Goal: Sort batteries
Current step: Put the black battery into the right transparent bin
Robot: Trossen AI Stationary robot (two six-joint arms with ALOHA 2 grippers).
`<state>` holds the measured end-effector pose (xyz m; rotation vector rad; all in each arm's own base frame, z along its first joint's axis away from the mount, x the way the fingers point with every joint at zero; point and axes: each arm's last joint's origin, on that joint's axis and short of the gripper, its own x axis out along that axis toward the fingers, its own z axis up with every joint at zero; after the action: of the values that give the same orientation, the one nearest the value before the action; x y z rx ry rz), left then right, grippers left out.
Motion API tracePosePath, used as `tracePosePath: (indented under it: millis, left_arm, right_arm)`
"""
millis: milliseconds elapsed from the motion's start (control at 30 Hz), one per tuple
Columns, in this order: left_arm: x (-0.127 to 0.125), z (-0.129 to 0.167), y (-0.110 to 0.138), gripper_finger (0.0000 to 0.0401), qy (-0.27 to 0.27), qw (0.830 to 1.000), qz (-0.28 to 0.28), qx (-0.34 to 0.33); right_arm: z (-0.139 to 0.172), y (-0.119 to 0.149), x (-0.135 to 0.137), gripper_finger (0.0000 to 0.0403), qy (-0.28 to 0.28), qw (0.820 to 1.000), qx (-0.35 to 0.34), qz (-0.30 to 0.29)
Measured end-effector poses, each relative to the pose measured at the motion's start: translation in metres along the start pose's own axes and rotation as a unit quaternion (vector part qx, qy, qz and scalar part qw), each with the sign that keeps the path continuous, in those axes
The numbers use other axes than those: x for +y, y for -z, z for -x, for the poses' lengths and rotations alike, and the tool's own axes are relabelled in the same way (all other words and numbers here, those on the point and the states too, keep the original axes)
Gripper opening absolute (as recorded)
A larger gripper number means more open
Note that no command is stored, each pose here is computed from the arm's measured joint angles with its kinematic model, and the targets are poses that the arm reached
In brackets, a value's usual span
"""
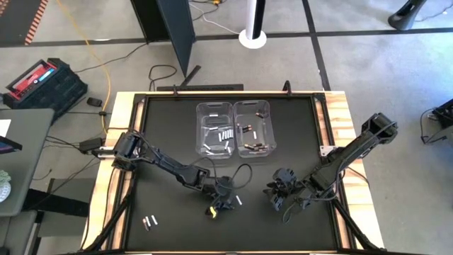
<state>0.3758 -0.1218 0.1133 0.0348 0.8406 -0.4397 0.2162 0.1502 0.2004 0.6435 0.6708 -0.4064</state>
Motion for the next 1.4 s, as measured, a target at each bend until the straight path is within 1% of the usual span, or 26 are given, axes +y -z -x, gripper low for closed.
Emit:
tracePosePath:
  millis: [300,500,567,633,767,900,1000,1067,1133,1233,1400]
  left_arm:
    - [-0.010,-0.002,0.001,0.0057,-0.003,0.998,0.068,0.002]
    - [-0.014,-0.002,0.001,0.0057,0.000,0.985,0.171,0.002]
    - [-0.014,-0.001,-0.001,0.0057,0.003,0.981,0.194,-0.004]
    - [-0.015,0.001,-0.005,0.0057,0.007,0.979,0.205,-0.014]
    - [-0.016,0.004,-0.015,0.0057,0.011,0.979,0.204,-0.020]
    - [-0.016,0.013,-0.032,0.0057,0.007,0.979,0.204,-0.001]
    - [-0.011,0.024,-0.044,0.0057,-0.011,0.976,0.214,0.045]
    - [-0.006,0.032,-0.053,0.0057,-0.022,0.976,0.205,0.066]
    - [0.001,0.041,-0.065,0.0057,-0.030,0.977,0.194,0.079]
    - [0.016,0.056,-0.083,0.0057,-0.040,0.981,0.177,0.072]
    - [0.058,0.087,-0.115,0.0057,-0.069,0.986,0.151,0.026]
  right_arm:
    - [0.000,0.000,0.000,0.0173,0.000,1.000,0.000,0.000]
    - [0.000,0.000,0.000,0.0173,0.000,1.000,0.002,0.000]
    - [0.000,0.001,0.000,0.0173,-0.003,1.000,0.010,0.000]
    - [0.000,0.001,0.000,0.0173,-0.005,1.000,0.015,0.000]
    - [0.001,0.002,0.001,0.0173,-0.009,1.000,0.024,0.001]
    - [0.003,0.006,0.002,0.0173,-0.014,1.000,0.027,0.006]
    - [0.005,0.008,0.003,0.0173,-0.018,0.999,0.030,0.010]
    - [0.005,0.010,0.003,0.0173,-0.020,0.999,0.031,0.011]
    - [0.006,0.011,0.004,0.0173,-0.022,0.999,0.032,0.006]
    - [0.006,0.011,0.004,0.0173,-0.020,0.999,0.033,-0.006]
    - [0.006,0.010,0.002,0.0173,-0.014,0.999,0.034,-0.036]
